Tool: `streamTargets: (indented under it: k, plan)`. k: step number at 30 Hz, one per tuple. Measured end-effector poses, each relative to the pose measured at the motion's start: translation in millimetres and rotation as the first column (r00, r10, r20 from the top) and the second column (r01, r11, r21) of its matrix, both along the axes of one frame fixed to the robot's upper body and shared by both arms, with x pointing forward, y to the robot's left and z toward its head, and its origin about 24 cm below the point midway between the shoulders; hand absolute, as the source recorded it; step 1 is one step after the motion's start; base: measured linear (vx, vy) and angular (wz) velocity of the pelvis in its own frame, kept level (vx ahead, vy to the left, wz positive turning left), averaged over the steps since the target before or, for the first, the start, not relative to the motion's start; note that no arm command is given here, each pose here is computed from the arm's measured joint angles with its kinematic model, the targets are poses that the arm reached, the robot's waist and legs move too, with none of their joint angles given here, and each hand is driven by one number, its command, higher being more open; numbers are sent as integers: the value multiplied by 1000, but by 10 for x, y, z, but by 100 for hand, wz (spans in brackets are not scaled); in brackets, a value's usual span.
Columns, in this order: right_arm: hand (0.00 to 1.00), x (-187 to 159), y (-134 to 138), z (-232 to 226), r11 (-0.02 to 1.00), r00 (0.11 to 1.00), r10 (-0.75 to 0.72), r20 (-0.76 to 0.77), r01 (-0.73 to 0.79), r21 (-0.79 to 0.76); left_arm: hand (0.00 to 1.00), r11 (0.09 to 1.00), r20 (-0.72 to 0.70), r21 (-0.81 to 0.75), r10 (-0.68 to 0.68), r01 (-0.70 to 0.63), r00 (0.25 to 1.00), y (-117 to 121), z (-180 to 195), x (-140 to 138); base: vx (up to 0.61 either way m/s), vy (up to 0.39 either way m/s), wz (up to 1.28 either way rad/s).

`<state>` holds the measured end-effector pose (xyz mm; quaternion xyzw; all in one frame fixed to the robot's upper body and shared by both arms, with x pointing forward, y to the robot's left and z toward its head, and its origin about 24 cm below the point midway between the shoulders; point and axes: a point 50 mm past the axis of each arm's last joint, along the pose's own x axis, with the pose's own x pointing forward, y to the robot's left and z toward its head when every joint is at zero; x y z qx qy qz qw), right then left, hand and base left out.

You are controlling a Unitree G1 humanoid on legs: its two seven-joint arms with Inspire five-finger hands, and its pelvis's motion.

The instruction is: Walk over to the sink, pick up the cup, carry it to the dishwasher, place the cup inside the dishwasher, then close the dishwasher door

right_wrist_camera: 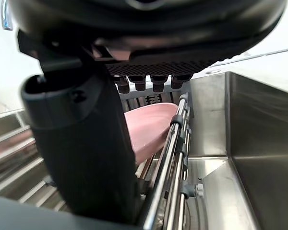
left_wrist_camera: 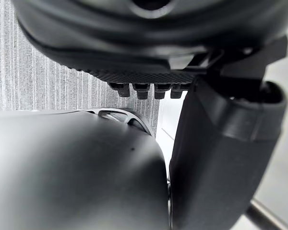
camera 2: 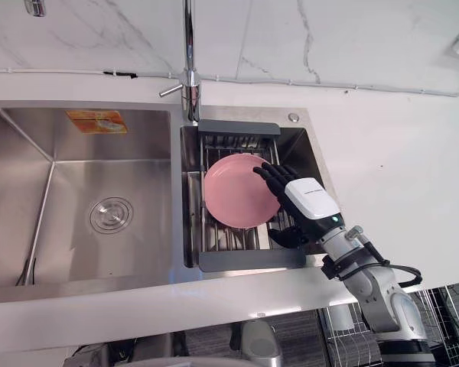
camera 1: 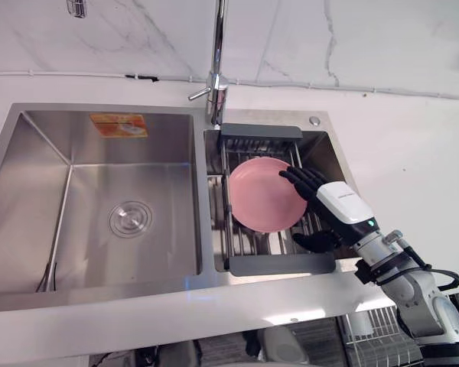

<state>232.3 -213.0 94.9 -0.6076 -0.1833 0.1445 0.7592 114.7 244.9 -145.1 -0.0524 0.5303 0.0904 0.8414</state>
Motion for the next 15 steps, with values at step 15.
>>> streamTargets:
  k: [15]
  plan:
    - [100, 79, -48, -87, 998, 985, -65, 162, 61, 27, 100, 1000, 14, -19, -8, 8, 1000, -87, -12, 20, -37, -38, 10]
